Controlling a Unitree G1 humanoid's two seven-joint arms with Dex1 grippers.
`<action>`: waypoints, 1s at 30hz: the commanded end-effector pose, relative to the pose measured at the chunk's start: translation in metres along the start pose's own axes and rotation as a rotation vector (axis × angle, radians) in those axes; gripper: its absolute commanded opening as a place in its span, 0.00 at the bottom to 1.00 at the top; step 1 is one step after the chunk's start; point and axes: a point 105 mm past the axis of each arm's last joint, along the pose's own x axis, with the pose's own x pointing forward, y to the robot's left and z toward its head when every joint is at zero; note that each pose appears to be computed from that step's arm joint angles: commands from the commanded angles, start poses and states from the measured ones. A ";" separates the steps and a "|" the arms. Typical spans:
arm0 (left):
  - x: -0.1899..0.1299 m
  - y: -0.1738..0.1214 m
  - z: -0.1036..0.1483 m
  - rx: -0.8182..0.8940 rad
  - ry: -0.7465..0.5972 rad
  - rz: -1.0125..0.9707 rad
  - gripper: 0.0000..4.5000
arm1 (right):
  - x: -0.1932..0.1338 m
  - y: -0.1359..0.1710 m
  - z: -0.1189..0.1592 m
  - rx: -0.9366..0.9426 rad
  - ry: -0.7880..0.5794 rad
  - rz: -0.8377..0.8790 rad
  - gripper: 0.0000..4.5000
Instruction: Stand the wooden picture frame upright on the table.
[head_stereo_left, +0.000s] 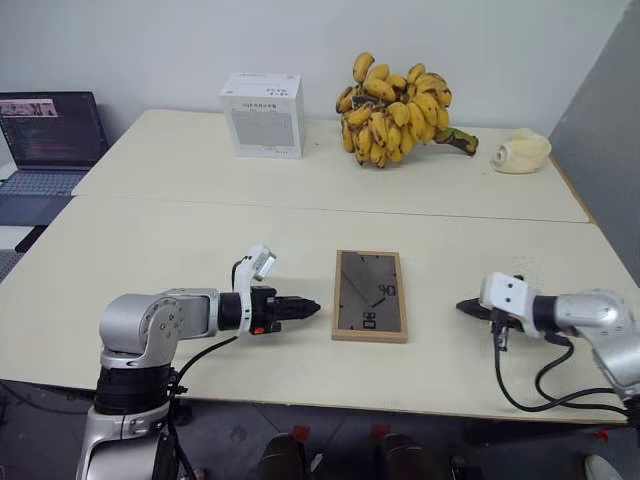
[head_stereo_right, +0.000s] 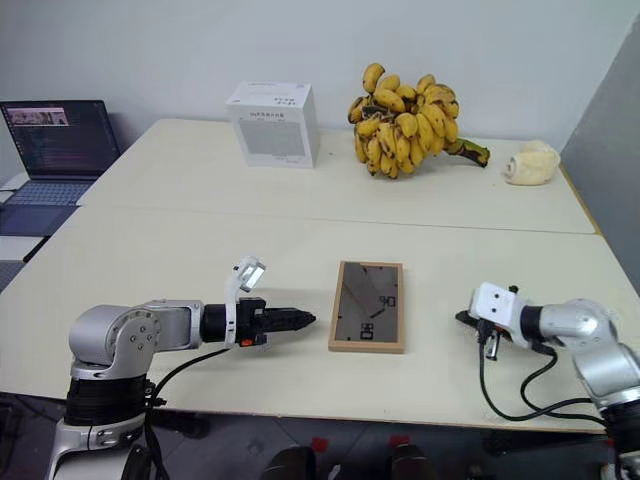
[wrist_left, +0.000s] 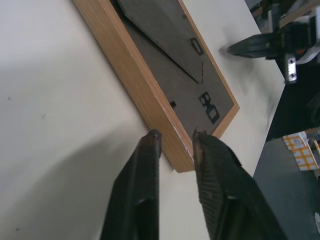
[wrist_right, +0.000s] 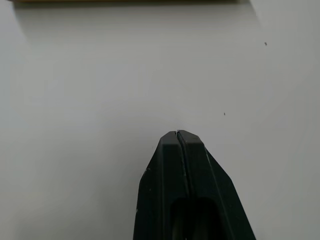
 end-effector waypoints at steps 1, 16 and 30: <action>-0.006 -0.002 0.011 -0.029 -0.047 -0.013 0.49 | 0.002 -0.009 0.009 -0.053 -0.026 -0.054 0.00; 0.027 -0.001 -0.008 -0.132 0.115 -0.014 0.79 | 0.023 -0.016 0.008 -0.211 0.012 -0.144 0.00; 0.057 0.002 -0.003 -0.191 0.110 -0.008 0.79 | 0.073 0.015 0.040 -0.220 -0.091 -0.146 0.00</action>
